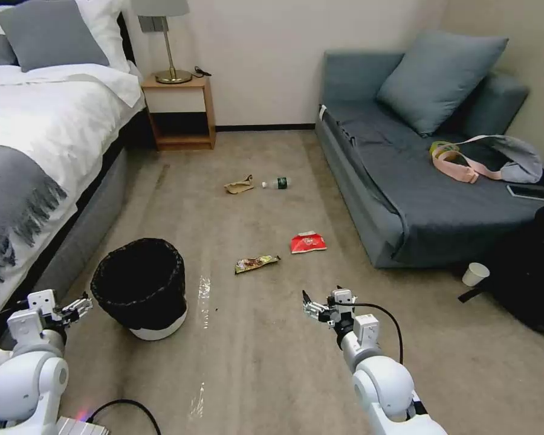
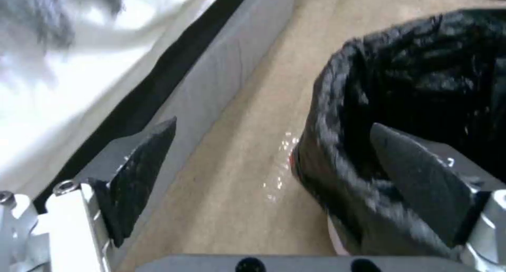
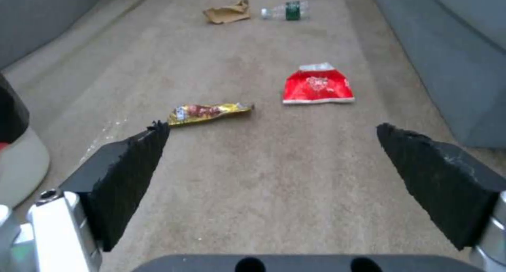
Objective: Pick up the trash bin, then pick up the garbage on the floor and place it into the trash bin.
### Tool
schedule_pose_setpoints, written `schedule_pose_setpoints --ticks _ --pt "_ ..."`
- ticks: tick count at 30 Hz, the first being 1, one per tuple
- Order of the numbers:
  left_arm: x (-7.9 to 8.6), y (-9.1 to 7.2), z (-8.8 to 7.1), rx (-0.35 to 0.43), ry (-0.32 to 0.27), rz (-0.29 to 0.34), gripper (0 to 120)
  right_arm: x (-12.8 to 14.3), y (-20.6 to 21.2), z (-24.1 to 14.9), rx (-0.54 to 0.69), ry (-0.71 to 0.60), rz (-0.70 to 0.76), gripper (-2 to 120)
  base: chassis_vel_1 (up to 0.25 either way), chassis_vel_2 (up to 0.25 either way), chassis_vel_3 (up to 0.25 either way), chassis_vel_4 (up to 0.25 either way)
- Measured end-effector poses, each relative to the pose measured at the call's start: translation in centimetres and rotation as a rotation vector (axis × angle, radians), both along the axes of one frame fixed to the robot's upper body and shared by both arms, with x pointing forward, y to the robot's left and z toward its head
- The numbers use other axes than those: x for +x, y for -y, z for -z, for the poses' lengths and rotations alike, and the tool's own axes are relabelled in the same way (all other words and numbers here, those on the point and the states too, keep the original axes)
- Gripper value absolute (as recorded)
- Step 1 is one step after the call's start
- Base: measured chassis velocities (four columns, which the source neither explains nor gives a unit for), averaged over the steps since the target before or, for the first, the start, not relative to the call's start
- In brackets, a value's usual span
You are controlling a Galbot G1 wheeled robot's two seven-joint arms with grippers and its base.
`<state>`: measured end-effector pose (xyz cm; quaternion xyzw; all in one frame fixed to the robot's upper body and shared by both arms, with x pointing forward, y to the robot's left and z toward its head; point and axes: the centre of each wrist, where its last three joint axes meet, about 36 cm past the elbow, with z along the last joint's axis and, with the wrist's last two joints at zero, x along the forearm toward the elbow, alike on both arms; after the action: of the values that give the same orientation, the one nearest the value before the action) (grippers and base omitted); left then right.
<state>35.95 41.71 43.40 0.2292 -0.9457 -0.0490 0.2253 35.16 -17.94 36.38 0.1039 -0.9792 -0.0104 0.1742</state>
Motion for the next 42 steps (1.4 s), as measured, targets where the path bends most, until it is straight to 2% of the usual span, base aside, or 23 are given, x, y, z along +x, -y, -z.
schedule_pose_setpoints --ticks 3,8,13,15,22,28,36,42 --pt "1.0 -0.8 -0.7 -0.010 0.029 0.006 100 0.0 0.1 0.4 0.000 -0.004 -0.001 100 0.000 0.000 0.000 0.000" --pt "1.7 -1.4 -0.8 -0.027 0.038 0.006 100 0.0 0.0 0.9 0.000 -0.009 -0.001 100 0.000 0.000 0.000 0.000" --pt "3.1 -1.9 -0.1 -0.040 0.022 0.006 100 0.2 -0.4 1.1 0.003 -0.011 -0.007 100 0.000 0.000 0.000 0.000" --pt "4.3 -2.0 0.4 -0.044 0.010 0.010 100 0.4 -0.6 1.2 0.006 -0.011 -0.010 100 0.000 0.000 0.000 0.000" --pt "6.6 -2.0 1.2 -0.054 -0.011 0.022 100 0.6 -0.7 1.6 0.003 -0.021 -0.007 100 0.000 0.000 0.000 0.000" --pt "8.4 -1.6 2.3 -0.057 -0.041 0.037 100 1.0 -0.4 1.9 -0.002 -0.024 0.002 100 0.000 0.000 0.000 0.000" --pt "11.8 -1.0 5.3 -0.067 -0.118 0.044 100 2.1 -0.3 1.5 0.007 -0.015 0.013 100 0.000 0.000 0.000 0.000" --pt "12.9 -0.7 6.8 -0.067 -0.162 0.042 100 2.6 -0.7 1.4 0.015 -0.017 0.011 100 0.000 0.000 0.000 0.000"
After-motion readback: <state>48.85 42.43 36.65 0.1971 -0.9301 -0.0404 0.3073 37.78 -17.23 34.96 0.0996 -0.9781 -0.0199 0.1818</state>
